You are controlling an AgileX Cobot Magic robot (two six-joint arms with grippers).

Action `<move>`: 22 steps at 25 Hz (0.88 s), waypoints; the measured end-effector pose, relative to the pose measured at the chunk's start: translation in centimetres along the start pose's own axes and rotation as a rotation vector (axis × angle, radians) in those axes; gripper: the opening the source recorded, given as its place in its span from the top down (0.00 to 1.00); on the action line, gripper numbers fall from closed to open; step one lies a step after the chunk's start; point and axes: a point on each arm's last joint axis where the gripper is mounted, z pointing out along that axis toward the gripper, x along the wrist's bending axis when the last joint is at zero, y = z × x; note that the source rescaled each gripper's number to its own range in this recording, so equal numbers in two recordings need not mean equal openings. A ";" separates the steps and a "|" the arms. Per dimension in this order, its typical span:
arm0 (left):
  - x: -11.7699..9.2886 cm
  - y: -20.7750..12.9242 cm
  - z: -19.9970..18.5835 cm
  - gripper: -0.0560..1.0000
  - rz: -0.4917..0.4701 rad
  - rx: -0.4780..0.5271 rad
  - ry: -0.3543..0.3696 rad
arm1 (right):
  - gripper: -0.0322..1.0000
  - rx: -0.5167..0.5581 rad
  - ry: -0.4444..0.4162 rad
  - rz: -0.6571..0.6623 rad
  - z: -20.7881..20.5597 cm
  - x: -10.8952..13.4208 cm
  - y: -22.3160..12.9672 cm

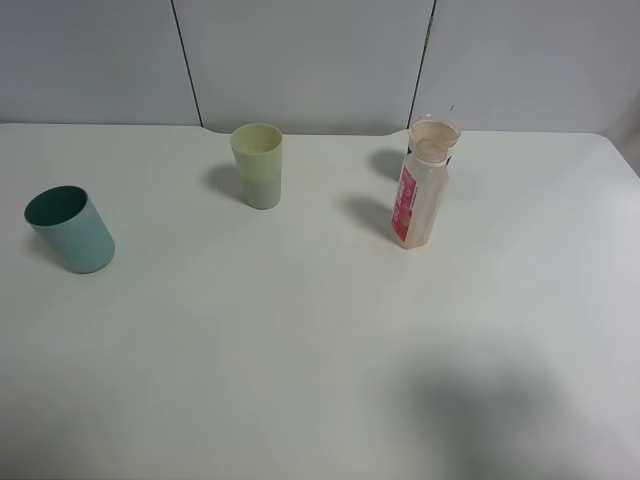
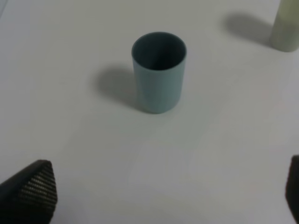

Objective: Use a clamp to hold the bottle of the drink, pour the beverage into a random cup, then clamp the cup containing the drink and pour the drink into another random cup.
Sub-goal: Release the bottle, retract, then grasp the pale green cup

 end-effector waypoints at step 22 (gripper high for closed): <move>-0.8 6.0 2.8 0.00 -0.089 -0.275 -0.127 | 0.09 0.000 0.000 0.000 0.0 0.0 0.0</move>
